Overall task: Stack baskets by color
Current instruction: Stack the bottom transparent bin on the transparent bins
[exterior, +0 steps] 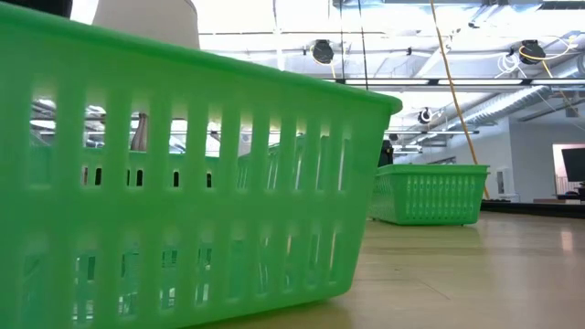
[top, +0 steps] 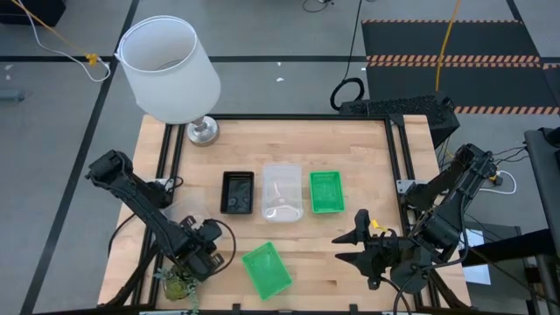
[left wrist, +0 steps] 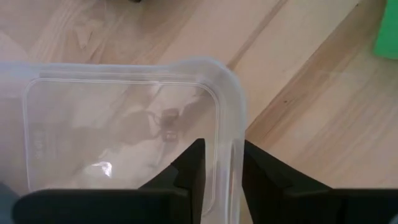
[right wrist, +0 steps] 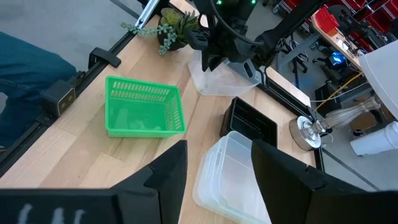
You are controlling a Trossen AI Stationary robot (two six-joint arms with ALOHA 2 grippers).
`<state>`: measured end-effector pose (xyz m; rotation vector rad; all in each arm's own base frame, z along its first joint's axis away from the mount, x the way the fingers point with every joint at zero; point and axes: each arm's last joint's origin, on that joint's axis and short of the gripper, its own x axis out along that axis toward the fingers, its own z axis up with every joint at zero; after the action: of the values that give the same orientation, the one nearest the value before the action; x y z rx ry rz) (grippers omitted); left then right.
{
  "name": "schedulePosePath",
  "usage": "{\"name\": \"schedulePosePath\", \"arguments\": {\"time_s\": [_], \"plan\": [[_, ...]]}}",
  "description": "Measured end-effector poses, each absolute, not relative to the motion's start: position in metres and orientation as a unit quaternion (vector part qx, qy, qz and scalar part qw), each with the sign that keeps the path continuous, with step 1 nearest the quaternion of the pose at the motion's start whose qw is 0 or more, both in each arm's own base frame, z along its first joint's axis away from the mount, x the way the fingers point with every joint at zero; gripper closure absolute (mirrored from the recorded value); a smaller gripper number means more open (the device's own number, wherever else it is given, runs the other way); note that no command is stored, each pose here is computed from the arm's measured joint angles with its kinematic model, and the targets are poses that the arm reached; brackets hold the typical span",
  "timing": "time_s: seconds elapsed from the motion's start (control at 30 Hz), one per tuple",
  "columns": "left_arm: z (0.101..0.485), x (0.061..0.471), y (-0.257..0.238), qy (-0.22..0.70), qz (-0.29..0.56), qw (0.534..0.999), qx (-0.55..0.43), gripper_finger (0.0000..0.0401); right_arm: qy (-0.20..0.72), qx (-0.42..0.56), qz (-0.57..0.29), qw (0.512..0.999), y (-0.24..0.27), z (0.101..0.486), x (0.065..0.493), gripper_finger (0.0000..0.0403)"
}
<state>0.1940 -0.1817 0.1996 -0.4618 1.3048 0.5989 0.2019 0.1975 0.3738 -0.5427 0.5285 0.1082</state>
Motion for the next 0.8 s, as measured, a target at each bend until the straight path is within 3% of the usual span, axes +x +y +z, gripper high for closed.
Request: {"name": "schedulePosePath", "arguments": {"time_s": [0.1, 0.27, 0.6, 0.8], "plan": [[0.199, 0.194, -0.181, 0.594, 0.271, 0.729, -0.205, 0.0322, 0.258, -0.265, 0.053, 0.928, 0.197, 0.374, 0.202, 0.0232], [0.201, 0.192, -0.183, 0.604, 0.255, 0.732, -0.183, 0.0391, 0.258, -0.265, 0.053, 0.928, 0.197, 0.374, 0.202, 0.0232], [0.270, 0.192, -0.180, 0.629, 0.291, 0.706, -0.150, 0.0397, 0.258, -0.265, 0.053, 0.928, 0.197, 0.374, 0.202, 0.0232], [0.320, 0.197, -0.179, 0.593, 0.255, 0.753, -0.126, 0.0398, 0.258, -0.266, 0.053, 0.927, 0.198, 0.374, 0.202, 0.0232]]}}
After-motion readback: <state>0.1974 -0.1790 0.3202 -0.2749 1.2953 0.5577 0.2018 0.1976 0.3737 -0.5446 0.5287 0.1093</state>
